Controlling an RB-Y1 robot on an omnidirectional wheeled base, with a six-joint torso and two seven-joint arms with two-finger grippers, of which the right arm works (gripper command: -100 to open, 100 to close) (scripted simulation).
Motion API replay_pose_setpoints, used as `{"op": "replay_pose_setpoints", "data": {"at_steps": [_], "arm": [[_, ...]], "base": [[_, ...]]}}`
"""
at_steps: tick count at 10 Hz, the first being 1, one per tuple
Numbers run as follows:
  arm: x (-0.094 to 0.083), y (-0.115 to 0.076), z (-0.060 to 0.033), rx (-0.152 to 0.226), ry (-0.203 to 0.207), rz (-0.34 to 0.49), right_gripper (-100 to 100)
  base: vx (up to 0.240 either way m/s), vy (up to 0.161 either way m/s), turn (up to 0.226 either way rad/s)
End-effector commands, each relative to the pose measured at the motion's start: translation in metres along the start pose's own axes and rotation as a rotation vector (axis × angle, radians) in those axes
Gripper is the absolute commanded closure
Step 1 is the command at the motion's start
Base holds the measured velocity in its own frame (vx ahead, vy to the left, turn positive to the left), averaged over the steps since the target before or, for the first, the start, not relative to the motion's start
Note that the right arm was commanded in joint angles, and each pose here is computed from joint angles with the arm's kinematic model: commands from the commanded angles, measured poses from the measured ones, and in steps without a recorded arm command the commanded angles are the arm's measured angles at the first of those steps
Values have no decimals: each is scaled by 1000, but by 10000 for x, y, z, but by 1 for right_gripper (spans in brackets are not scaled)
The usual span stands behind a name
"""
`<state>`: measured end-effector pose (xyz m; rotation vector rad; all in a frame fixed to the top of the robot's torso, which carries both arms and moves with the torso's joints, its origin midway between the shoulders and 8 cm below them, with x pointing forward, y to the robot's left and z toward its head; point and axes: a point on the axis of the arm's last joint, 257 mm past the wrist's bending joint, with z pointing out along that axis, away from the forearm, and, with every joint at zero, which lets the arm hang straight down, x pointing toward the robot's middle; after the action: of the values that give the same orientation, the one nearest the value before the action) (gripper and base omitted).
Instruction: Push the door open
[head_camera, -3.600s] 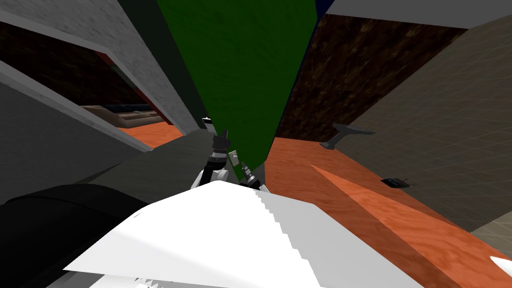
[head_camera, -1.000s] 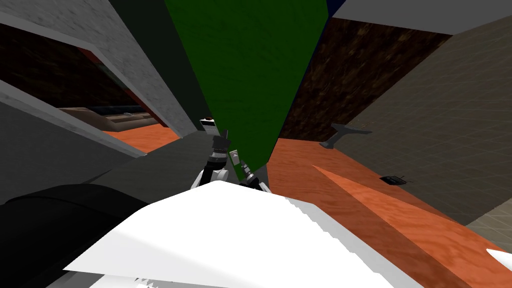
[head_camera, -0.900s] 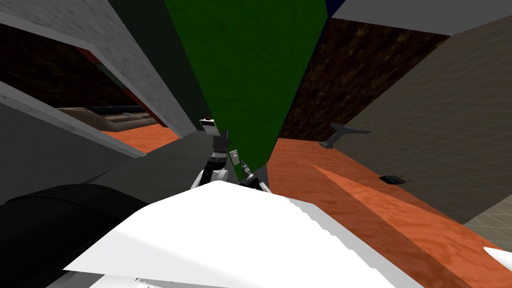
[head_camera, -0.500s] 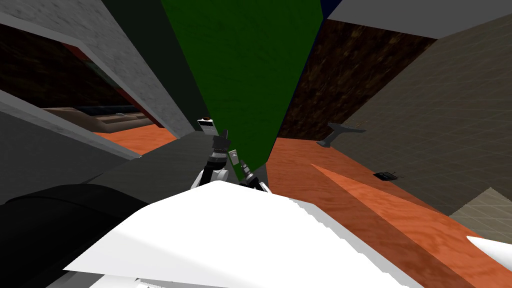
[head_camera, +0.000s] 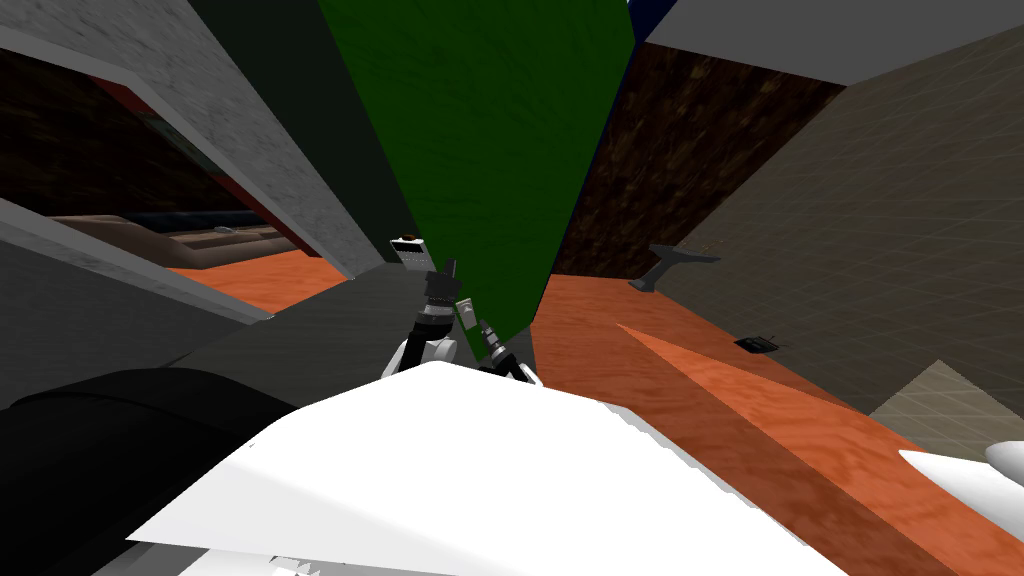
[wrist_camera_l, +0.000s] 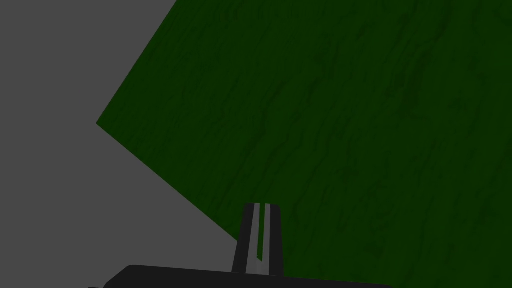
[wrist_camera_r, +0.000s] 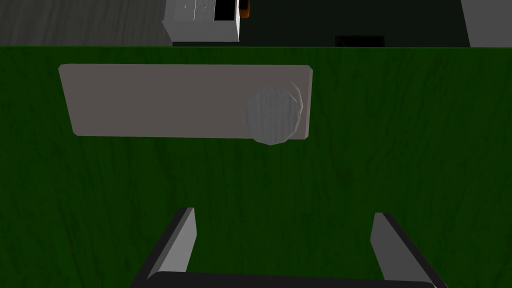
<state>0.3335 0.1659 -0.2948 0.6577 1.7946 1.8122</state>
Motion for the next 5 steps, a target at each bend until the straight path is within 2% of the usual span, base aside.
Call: {"op": "replay_pose_setpoints", "data": {"at_steps": [1, 5], "arm": [[-4, -4, 8, 1, -4, 7, -100], [27, -6, 52, 5, 0, -1, -100]], "base": [[-25, -1, -36], [-28, 1, -45]]}}
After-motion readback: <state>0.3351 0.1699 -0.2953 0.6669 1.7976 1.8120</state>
